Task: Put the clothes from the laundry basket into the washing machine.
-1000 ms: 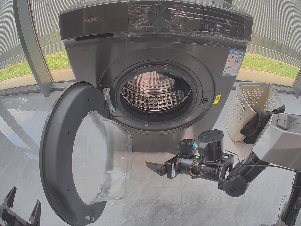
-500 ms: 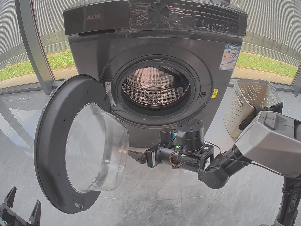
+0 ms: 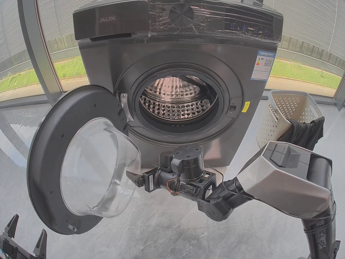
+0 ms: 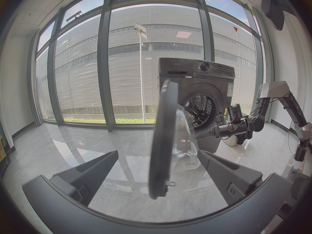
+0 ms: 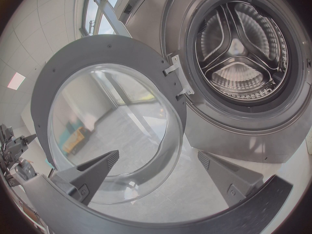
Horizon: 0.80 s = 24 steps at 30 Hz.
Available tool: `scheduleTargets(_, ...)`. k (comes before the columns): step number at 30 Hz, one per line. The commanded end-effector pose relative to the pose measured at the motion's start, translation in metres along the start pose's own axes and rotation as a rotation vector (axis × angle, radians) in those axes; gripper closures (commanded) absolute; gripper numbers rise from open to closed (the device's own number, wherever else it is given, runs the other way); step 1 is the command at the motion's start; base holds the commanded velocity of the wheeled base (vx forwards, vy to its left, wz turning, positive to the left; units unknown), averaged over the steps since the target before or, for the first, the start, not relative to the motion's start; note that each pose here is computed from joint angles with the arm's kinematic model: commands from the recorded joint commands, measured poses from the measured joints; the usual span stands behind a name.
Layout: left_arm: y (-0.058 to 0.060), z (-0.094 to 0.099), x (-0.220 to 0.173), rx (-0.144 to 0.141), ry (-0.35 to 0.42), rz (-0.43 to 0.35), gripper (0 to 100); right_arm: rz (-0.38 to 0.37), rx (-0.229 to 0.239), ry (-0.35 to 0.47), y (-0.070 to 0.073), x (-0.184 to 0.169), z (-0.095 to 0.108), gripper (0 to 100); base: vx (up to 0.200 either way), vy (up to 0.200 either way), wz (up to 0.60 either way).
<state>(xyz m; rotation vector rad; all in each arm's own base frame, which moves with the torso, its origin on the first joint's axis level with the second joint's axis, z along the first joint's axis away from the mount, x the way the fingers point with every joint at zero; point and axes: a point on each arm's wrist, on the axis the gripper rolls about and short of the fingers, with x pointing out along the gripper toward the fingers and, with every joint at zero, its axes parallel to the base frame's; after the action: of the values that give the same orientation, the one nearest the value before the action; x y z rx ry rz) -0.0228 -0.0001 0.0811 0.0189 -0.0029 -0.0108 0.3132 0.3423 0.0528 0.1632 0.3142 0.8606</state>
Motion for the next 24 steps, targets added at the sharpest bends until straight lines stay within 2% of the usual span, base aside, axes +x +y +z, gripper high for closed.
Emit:
scheduleTargets(1, 0.000, -0.004, 0.000, 0.001, -0.002, 0.000, 0, 0.015, 0.023, -0.020, 0.009, 0.016, -0.007, 0, 0.000, 0.000, 0.00)
scheduleTargets(7, 0.000, -0.004, 0.000, 0.001, -0.002, 0.000, 0, -0.002, 0.029, -0.023, 0.006, 0.010, -0.001, 0, 0.000, 0.000, 0.00)
scheduleTargets(9, 0.000, -0.004, 0.000, -0.001, -0.002, 0.000, 0, -0.017, 0.028, -0.037, 0.006, -0.004, 0.013, 0, 0.000, 0.000, 0.00)
scheduleTargets(12, 0.000, -0.004, 0.000, 0.001, -0.002, 0.002, 0, -0.111, 0.012, -0.013, -0.010, -0.041, 0.033, 0, 0.000, 0.000, 0.00)
scheduleTargets(15, 0.000, -0.004, 0.000, 0.001, -0.002, 0.002, 0, -0.141, -0.016, -0.020, -0.015, -0.069, 0.049, 0, 0.000, 0.000, 0.00)
scheduleTargets(16, 0.000, -0.004, 0.000, -0.001, -0.002, 0.000, 0, -0.171, -0.034, -0.028, -0.023, -0.089, 0.057, 0, 0.000, 0.000, 0.00)
scheduleTargets(18, 0.000, -0.004, 0.000, -0.010, -0.002, 0.002, 0, -0.204, -0.053, -0.039, -0.029, -0.117, 0.066, 0, 0.000, 0.000, 0.00)
scheduleTargets(20, 0.000, -0.004, 0.000, -0.001, -0.002, 0.002, 0, -0.227, -0.060, -0.045, -0.031, -0.145, 0.071, 0, 0.000, 0.000, 0.00)
scheduleTargets(21, 0.000, -0.004, 0.000, -0.001, -0.002, 0.002, 0, -0.229, -0.059, -0.043, -0.031, -0.147, 0.070, 0, 0.000, 0.000, 0.00)
scheduleTargets(24, 0.000, -0.004, 0.000, -0.001, -0.002, 0.002, 0, -0.269, -0.067, -0.049, -0.032, -0.197, 0.069, 0, 0.000, 0.000, 0.00)
